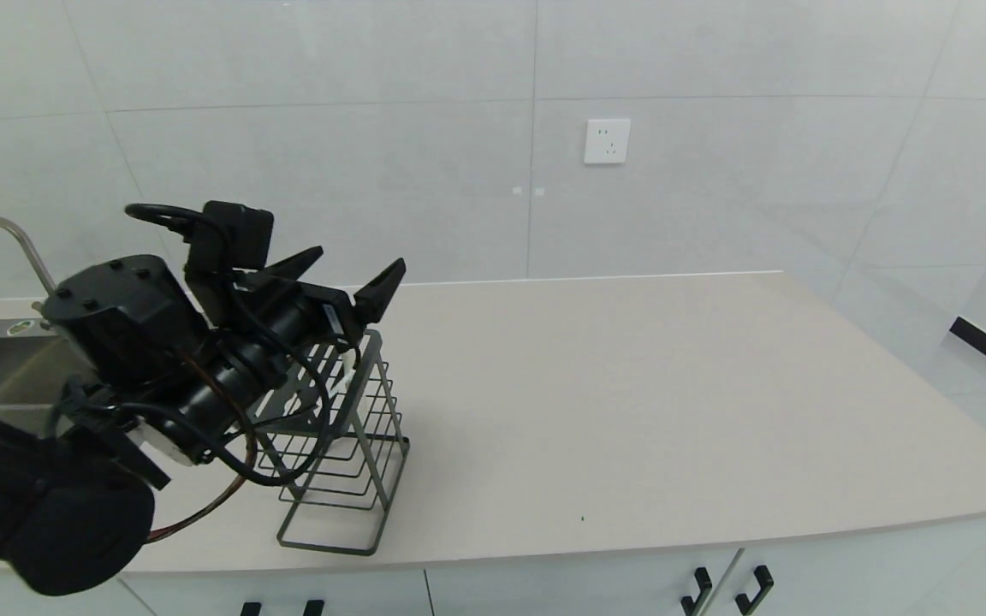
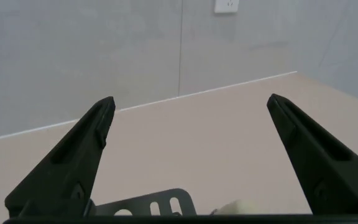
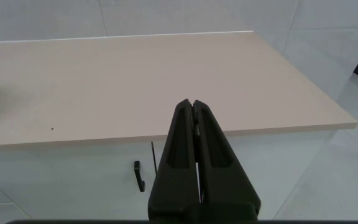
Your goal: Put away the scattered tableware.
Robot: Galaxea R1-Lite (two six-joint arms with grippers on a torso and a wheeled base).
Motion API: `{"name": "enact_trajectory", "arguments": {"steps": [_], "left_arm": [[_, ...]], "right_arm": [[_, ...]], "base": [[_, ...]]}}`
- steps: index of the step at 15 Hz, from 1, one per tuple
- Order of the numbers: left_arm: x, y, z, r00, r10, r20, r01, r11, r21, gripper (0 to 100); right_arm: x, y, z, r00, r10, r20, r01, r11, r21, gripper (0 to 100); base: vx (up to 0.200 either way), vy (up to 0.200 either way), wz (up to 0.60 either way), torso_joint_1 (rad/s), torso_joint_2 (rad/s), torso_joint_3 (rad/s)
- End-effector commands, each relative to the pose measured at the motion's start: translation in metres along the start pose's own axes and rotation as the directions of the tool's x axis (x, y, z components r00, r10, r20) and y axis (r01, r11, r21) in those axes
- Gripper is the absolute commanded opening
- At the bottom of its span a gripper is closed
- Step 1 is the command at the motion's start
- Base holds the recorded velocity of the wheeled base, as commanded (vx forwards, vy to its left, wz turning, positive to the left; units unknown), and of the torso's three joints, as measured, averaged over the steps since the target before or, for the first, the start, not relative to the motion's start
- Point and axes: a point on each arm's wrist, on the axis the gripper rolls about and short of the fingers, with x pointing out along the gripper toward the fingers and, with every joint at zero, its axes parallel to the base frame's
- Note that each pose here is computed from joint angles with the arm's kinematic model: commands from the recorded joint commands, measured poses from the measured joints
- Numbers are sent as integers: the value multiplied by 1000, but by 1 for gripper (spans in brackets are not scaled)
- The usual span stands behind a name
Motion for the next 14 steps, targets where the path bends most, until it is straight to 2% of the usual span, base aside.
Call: {"name": "enact_trajectory", "arguments": {"steps": [1, 3, 5, 6, 7, 8, 9, 10, 12, 13, 14], "left_arm": [[-63, 3, 54, 986, 7, 169, -6, 1000, -5, 100], [-116, 11, 68, 972, 43, 233, -46, 999, 8, 100], [-149, 11, 59, 982, 21, 190, -23, 1000, 12, 100], [-173, 12, 52, 991, 1, 137, -4, 1000, 16, 100], [-185, 12, 53, 992, 3, 128, -5, 1000, 20, 100], [-201, 14, 56, 989, 38, 142, -43, 999, 32, 100], [-223, 14, 59, 981, 84, 177, -95, 994, 55, 100], [-237, 13, 58, 976, 105, 189, -120, 990, 69, 100], [-284, 1, 45, 964, 128, 234, -154, 983, 97, 100], [-305, -5, 31, 960, 142, 241, -176, 976, 127, 100], [-317, -8, 15, 964, 155, 216, -196, 963, 186, 100]], "right_arm": [[0, 0, 0, 1000, 0, -1, 0, 1000, 0, 0], [0, 0, 0, 1000, 0, -1, 0, 1000, 0, 0], [0, 0, 0, 1000, 0, -1, 0, 1000, 0, 0], [0, 0, 0, 1000, 0, -1, 0, 1000, 0, 0], [0, 0, 0, 1000, 0, -1, 0, 1000, 0, 0], [0, 0, 0, 1000, 0, -1, 0, 1000, 0, 0], [0, 0, 0, 1000, 0, -1, 0, 1000, 0, 0], [0, 0, 0, 1000, 0, -1, 0, 1000, 0, 0], [0, 0, 0, 1000, 0, -1, 0, 1000, 0, 0], [0, 0, 0, 1000, 0, -1, 0, 1000, 0, 0], [0, 0, 0, 1000, 0, -1, 0, 1000, 0, 0]], "base": [[0, 0, 0, 0, 0, 0], [0, 0, 0, 0, 0, 0], [0, 0, 0, 0, 0, 0], [0, 0, 0, 0, 0, 0], [0, 0, 0, 0, 0, 0], [0, 0, 0, 0, 0, 0], [0, 0, 0, 0, 0, 0], [0, 0, 0, 0, 0, 0], [0, 0, 0, 0, 0, 0], [0, 0, 0, 0, 0, 0], [0, 0, 0, 0, 0, 0]]}}
